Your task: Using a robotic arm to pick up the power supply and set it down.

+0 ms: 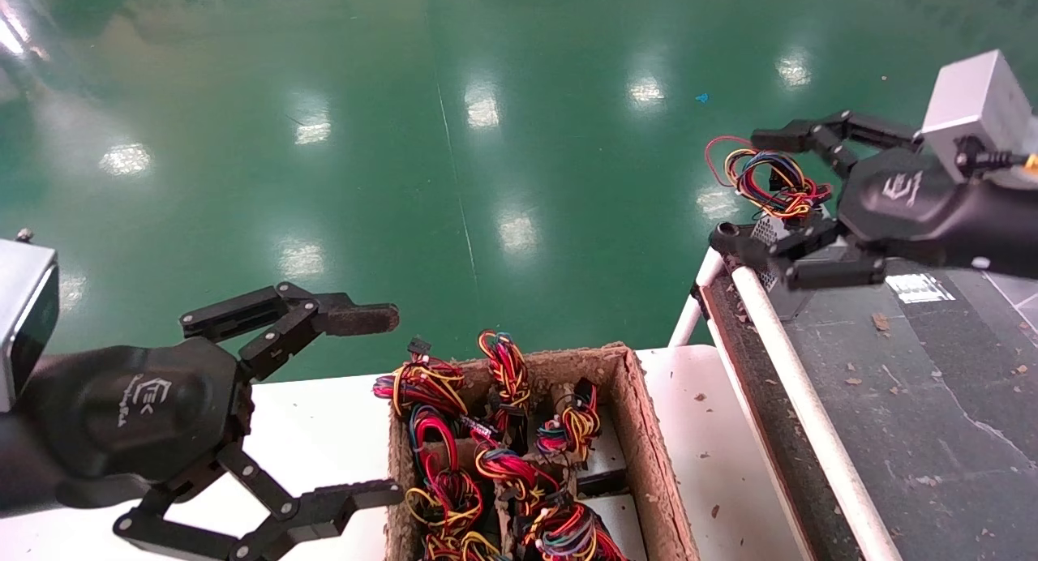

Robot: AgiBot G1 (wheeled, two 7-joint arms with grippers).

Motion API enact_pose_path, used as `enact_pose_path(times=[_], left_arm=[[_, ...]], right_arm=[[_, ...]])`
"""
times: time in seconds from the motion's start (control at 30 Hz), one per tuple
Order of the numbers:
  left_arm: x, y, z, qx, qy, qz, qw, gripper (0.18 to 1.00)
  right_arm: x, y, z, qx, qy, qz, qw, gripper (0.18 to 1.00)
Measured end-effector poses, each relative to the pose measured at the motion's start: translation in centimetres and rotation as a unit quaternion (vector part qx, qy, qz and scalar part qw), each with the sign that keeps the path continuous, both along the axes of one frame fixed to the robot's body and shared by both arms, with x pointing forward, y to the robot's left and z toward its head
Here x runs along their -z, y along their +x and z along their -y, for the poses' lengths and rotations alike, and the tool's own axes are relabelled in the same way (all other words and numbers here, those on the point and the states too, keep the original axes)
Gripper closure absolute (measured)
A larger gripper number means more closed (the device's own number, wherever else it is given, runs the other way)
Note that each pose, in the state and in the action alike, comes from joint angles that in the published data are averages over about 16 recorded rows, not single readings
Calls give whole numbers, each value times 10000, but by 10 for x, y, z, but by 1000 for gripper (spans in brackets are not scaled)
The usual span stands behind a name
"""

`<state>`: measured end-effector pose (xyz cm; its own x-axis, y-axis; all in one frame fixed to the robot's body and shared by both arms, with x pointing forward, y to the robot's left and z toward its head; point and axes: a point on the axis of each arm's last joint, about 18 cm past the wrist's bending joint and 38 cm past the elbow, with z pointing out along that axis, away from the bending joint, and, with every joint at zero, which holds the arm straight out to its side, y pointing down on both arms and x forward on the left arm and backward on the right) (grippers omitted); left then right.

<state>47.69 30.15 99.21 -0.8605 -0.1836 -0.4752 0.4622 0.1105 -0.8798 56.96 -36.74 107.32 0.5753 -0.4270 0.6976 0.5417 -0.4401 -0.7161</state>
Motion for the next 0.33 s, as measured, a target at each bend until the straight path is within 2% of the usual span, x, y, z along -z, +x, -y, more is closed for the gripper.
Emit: enact_pose_path(times=[0.33], left_arm=[[0,0,0,0,0,0,10000,184]], right_arm=[[17,-13,-14,-406,137,-189,9989,213]])
